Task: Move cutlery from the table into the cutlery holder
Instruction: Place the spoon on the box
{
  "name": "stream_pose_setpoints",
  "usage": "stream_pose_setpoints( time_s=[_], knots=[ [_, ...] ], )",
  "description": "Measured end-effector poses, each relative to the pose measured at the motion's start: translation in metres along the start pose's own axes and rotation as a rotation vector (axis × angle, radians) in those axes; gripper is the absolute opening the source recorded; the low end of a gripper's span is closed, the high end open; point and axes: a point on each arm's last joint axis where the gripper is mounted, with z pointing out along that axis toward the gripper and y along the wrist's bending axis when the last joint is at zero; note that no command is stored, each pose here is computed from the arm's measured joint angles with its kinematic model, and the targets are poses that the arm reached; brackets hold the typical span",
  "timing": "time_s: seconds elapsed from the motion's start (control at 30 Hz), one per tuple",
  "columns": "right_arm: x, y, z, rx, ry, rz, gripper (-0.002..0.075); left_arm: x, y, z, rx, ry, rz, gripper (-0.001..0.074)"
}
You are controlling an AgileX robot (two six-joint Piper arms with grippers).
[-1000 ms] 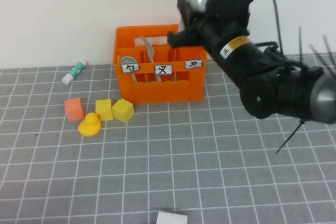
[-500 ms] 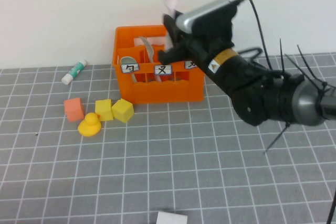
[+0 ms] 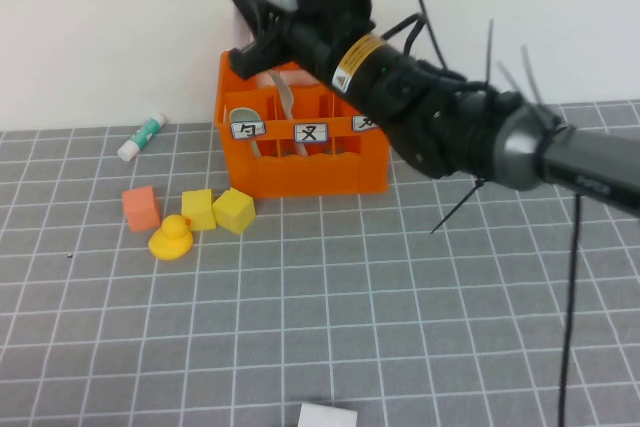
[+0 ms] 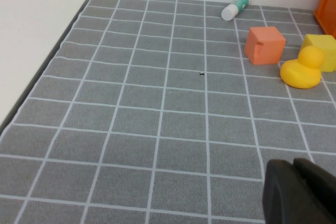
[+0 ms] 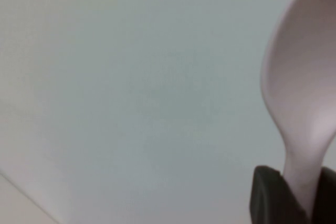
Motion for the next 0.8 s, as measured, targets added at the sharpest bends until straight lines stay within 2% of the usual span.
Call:
stream_pose_setpoints(
  time_s=[0.27, 0.43, 0.63, 0.8],
  knots=[
    [0.062, 0.009, 0.005, -0.032, 0.116, 0.067, 0.0132, 0.0, 0.0, 0.0, 0.0, 0.0, 0.0, -0.0001],
    [0.079, 0.012, 0.004, -0.049, 0.16, 0.063, 0.0142, 0.0, 0.0, 0.0, 0.0, 0.0, 0.0, -0.0001],
    [0.081, 0.012, 0.004, -0.052, 0.173, 0.047, 0.0295, 0.0, 0.0, 0.0, 0.0, 0.0, 0.0, -0.0001],
    [0.075, 0.011, 0.005, -0.05, 0.162, 0.045, 0.0336, 0.0, 0.0, 0.0, 0.0, 0.0, -0.002, -0.0001]
  ],
)
